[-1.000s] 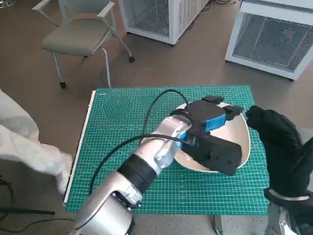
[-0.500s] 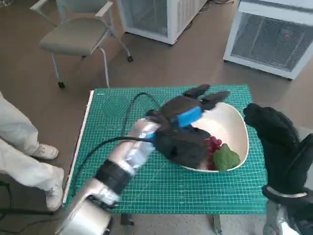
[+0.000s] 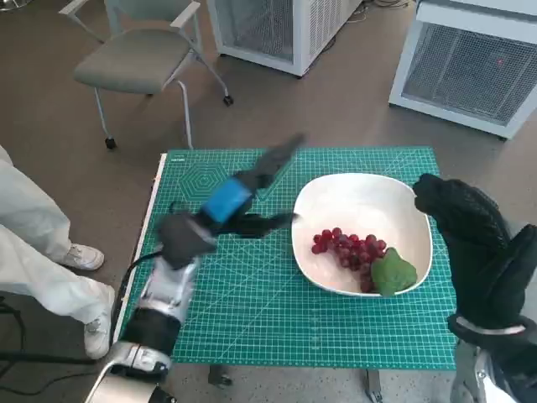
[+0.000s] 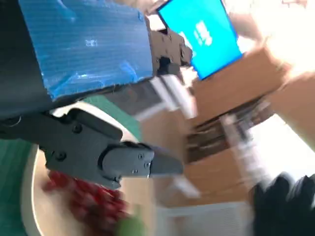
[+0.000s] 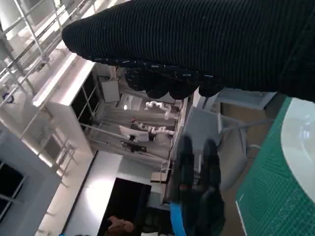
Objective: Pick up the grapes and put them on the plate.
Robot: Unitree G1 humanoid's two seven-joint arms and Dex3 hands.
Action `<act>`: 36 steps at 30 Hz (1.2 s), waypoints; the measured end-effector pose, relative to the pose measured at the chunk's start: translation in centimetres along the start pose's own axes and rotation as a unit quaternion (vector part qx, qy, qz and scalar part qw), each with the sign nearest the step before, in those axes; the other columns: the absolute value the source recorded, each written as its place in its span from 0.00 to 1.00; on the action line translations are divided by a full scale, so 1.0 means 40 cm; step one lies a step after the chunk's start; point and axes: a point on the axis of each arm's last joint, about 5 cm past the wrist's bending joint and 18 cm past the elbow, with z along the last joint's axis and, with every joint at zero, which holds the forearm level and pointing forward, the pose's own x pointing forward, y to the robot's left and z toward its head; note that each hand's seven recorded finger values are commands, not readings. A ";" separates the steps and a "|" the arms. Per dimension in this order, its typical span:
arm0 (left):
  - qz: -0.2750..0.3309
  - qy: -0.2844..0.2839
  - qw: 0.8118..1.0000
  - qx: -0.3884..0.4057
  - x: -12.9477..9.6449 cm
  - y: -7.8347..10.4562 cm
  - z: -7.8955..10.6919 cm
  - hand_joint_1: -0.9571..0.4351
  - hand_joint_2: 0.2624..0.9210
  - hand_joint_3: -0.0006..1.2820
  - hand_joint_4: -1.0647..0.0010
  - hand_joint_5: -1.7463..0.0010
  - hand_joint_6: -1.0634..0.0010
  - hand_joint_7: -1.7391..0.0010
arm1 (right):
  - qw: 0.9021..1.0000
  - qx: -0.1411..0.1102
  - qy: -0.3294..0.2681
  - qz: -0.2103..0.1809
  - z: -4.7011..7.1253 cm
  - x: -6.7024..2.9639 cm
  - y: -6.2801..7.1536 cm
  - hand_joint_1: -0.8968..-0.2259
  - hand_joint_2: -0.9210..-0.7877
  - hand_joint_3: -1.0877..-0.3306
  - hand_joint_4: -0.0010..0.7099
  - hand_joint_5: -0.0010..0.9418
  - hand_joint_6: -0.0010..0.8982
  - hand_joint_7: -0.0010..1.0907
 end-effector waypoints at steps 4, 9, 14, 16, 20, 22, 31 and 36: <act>0.031 -0.027 0.997 -0.070 -0.041 0.010 -0.024 0.30 1.00 0.10 0.98 1.00 0.82 0.98 | 1.000 -0.001 0.002 0.003 0.000 0.002 -0.002 0.57 0.00 0.70 0.48 0.43 0.22 0.80; 0.048 -0.022 0.995 -0.090 -0.078 0.013 -0.044 0.36 1.00 0.05 0.94 0.99 0.79 0.98 | 1.000 -0.003 0.004 0.006 -0.001 0.005 -0.006 0.57 0.00 0.71 0.48 0.43 0.22 0.80; 0.050 -0.017 0.995 -0.084 -0.099 0.013 -0.052 0.40 1.00 0.03 0.90 0.98 0.77 0.98 | 1.000 -0.005 0.005 0.007 -0.002 0.008 -0.011 0.57 0.00 0.71 0.48 0.43 0.22 0.80; 0.050 -0.018 0.995 -0.081 -0.104 0.012 -0.051 0.41 1.00 0.03 0.89 0.98 0.77 0.98 | 1.000 -0.005 0.006 0.007 -0.003 0.008 -0.012 0.57 0.00 0.71 0.49 0.43 0.22 0.80; 0.045 -0.024 0.996 -0.077 -0.106 0.012 -0.048 0.42 1.00 0.02 0.87 0.98 0.75 0.99 | 1.000 -0.005 0.008 0.009 -0.005 0.008 -0.013 0.57 0.00 0.71 0.49 0.44 0.22 0.79; 0.043 -0.027 0.996 -0.076 -0.106 0.011 -0.046 0.43 1.00 0.02 0.86 0.98 0.75 0.99 | 1.000 -0.005 0.008 0.010 -0.005 0.008 -0.012 0.57 0.00 0.71 0.49 0.44 0.23 0.79; 0.041 -0.038 0.995 -0.080 -0.104 0.004 -0.044 0.44 1.00 0.02 0.87 0.99 0.74 0.99 | 1.000 -0.004 0.008 0.015 -0.006 0.010 -0.011 0.57 0.00 0.71 0.49 0.45 0.23 0.80; 0.043 -0.036 0.995 -0.084 -0.109 0.000 -0.048 0.43 1.00 0.02 0.88 1.00 0.73 0.99 | 1.000 -0.003 0.007 0.017 -0.006 0.013 -0.011 0.57 0.00 0.71 0.48 0.45 0.23 0.80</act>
